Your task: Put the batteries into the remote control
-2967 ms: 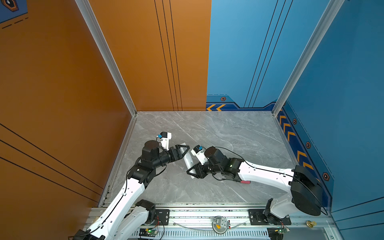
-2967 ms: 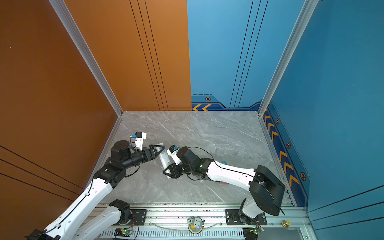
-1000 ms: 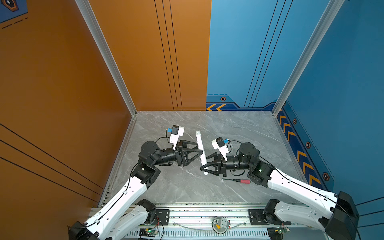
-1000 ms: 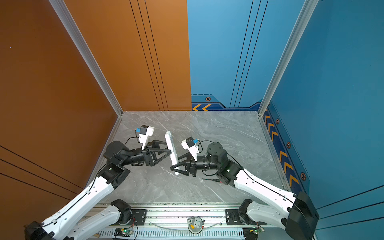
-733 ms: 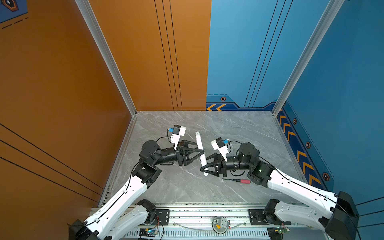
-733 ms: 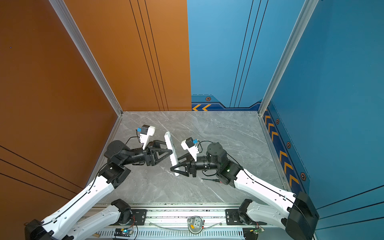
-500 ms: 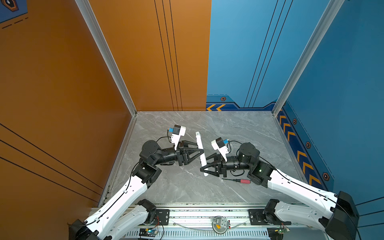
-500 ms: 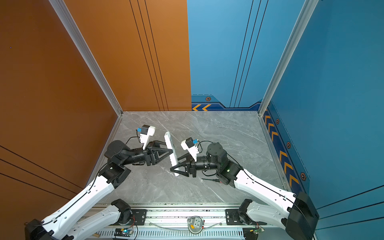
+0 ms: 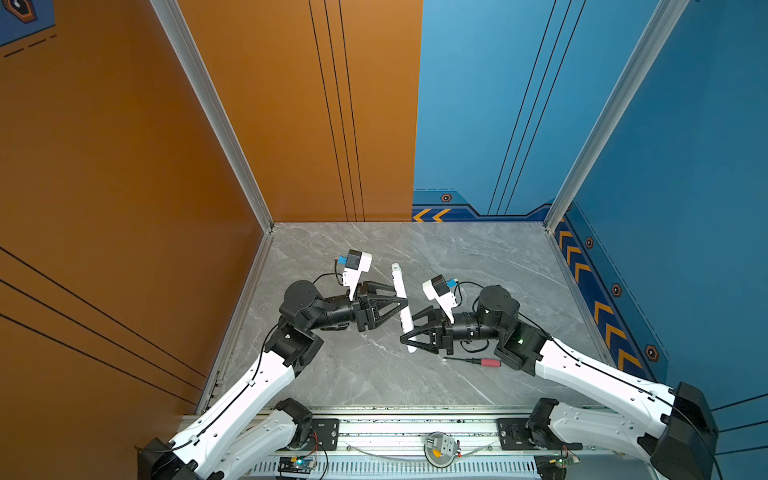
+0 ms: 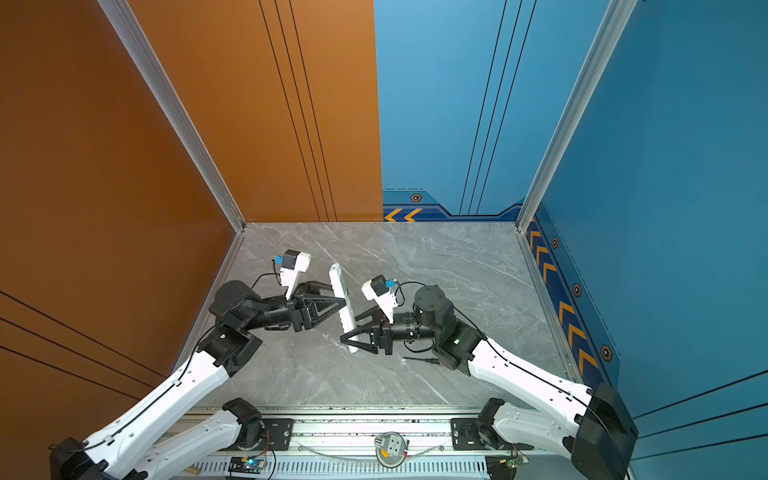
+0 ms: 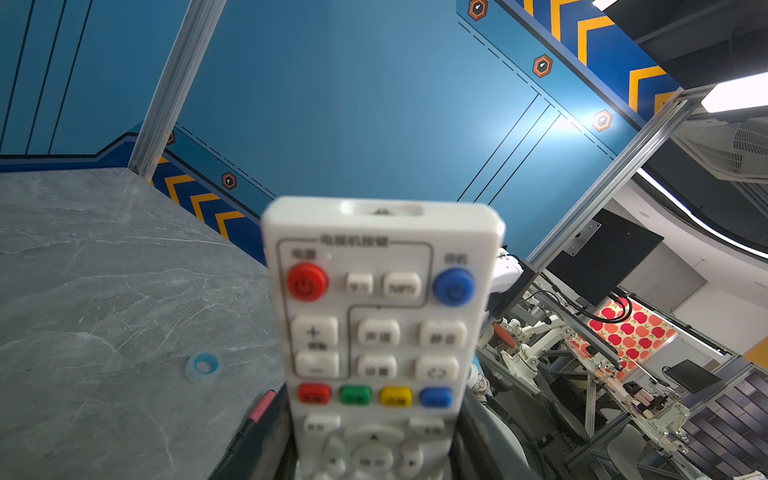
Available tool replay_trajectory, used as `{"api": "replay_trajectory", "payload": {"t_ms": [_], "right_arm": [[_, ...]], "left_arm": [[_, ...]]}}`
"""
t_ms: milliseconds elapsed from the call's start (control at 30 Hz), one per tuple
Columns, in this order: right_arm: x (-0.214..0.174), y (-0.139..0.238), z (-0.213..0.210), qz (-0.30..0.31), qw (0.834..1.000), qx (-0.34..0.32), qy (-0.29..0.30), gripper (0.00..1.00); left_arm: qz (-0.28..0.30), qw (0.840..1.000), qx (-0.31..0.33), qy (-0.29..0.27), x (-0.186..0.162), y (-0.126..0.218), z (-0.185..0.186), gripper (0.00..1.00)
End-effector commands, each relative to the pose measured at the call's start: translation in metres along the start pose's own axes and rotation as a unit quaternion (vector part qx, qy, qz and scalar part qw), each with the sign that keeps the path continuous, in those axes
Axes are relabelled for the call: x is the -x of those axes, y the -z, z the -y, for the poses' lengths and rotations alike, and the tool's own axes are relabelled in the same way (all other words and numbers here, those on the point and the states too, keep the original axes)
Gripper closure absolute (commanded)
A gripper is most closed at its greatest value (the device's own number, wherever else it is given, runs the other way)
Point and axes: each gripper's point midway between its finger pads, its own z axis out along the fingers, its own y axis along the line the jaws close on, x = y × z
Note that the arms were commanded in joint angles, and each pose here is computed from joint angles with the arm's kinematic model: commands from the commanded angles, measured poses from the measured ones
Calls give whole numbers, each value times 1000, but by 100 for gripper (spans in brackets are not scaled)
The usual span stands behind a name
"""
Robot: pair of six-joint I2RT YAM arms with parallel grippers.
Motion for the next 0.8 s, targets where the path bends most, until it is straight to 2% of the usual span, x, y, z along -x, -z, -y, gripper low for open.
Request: {"api": "replay_trajectory", "payload": {"t_ms": [0,267,600,767], "right_arm": [[9,4,-10,11,1000,2,28,64],[10,7,-7,13,999,-22,35,36],[8,10,-2,10,998,-49,37,17],[7,16,4,8,997,-72,37,9]], "left_arm": [[4,1000,-19,-18,7,-2,14,74],[7,1000,-16,-17,7,-1,13,79],[10,1000,20,-19,8,1,3,84],[-14,995,94,-18,1,7,-19,87]]}}
